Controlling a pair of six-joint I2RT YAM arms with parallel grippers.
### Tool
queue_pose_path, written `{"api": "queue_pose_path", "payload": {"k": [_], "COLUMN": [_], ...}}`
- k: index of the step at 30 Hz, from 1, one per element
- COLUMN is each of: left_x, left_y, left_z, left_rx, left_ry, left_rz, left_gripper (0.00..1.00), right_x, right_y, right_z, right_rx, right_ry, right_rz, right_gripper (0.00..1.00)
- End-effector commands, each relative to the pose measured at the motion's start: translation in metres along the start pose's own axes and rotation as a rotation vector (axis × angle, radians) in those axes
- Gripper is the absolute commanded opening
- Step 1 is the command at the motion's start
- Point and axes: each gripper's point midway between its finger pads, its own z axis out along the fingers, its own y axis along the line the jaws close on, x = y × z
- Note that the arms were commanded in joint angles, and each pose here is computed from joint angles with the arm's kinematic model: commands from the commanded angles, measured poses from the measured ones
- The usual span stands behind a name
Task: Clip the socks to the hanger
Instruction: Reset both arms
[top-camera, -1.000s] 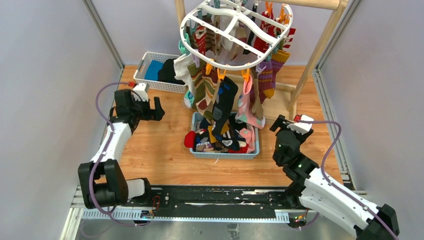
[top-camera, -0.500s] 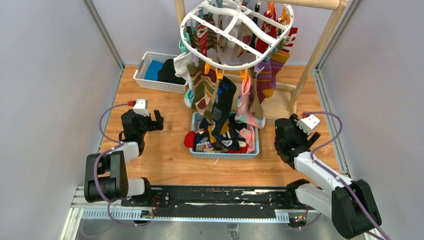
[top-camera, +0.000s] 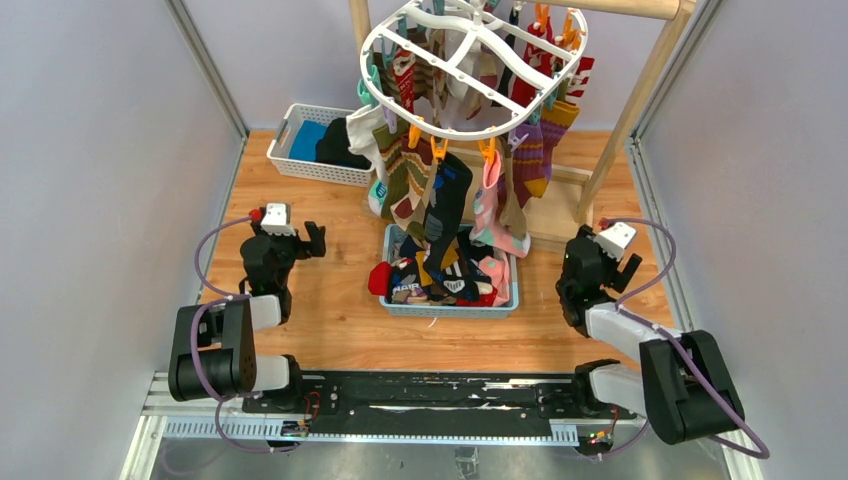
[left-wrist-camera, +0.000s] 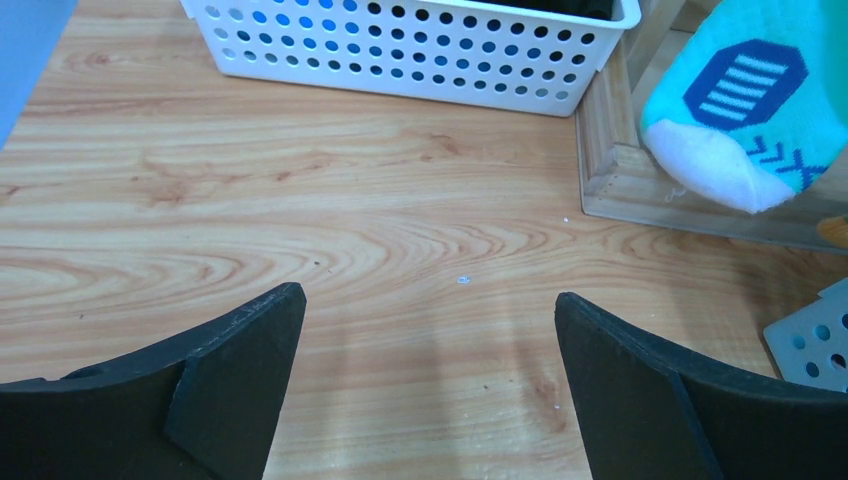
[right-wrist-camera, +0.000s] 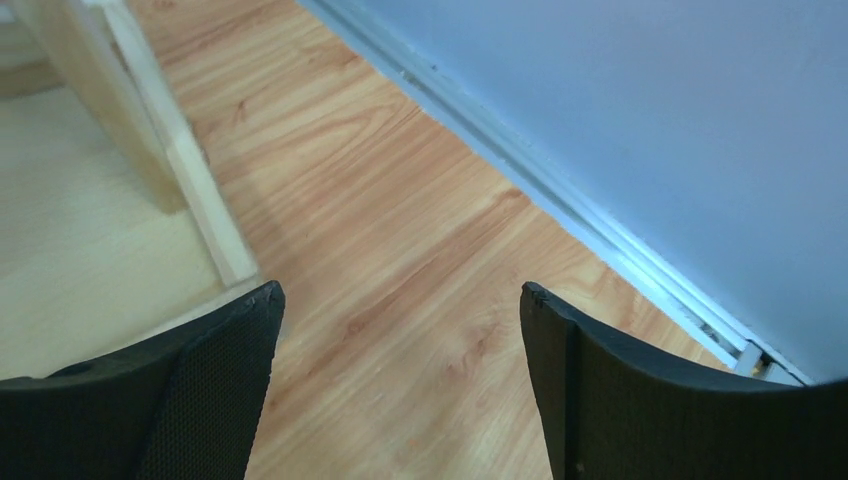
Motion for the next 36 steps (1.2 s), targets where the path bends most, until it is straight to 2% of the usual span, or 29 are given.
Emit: {"api": "queue_pose_path", "payload": {"k": [1, 4, 8, 11, 14, 16, 36], "left_x": [-0.011, -0.011, -0.008, -0.008, 0.004, 0.001, 0.0], "left_y": [0.001, -0.002, -0.006, -0.017, -0.01, -0.006, -0.006], "left_z": [-0.002, -0.007, -0.014, -0.017, -0.01, -0.004, -0.005], "left_rx": [-0.002, 0.006, -0.03, -0.005, -0.028, -0.054, -0.06], "left_ry": [-0.062, -0.084, -0.116, -0.174, -0.073, -0.068, -0.08], "left_rz": [0.014, 0.026, 0.083, 0.119, 0.116, 0.106, 0.101], "left_gripper": [1.0, 1.0, 1.0, 1.0, 1.0, 1.0, 1.0], "right_x": [0.005, 0.009, 0.014, 0.016, 0.032, 0.029, 0.03], "right_y": [0.016, 0.029, 0.065, 0.071, 0.077, 0.084, 0.083], "right_z": [0.002, 0.003, -0.002, -0.002, 0.0, -0.003, 0.005], "right_rx": [-0.141, -0.207, -0.411, -0.434, -0.544, -0.585, -0.548], "right_ry": [-0.075, -0.096, -0.093, -0.088, -0.039, -0.079, -0.046], "right_rz": [-0.026, -0.083, -0.203, -0.215, -0.185, -0.223, -0.205], "right_gripper": [0.86, 0.86, 0.87, 0.87, 0.87, 0.87, 0.88]}}
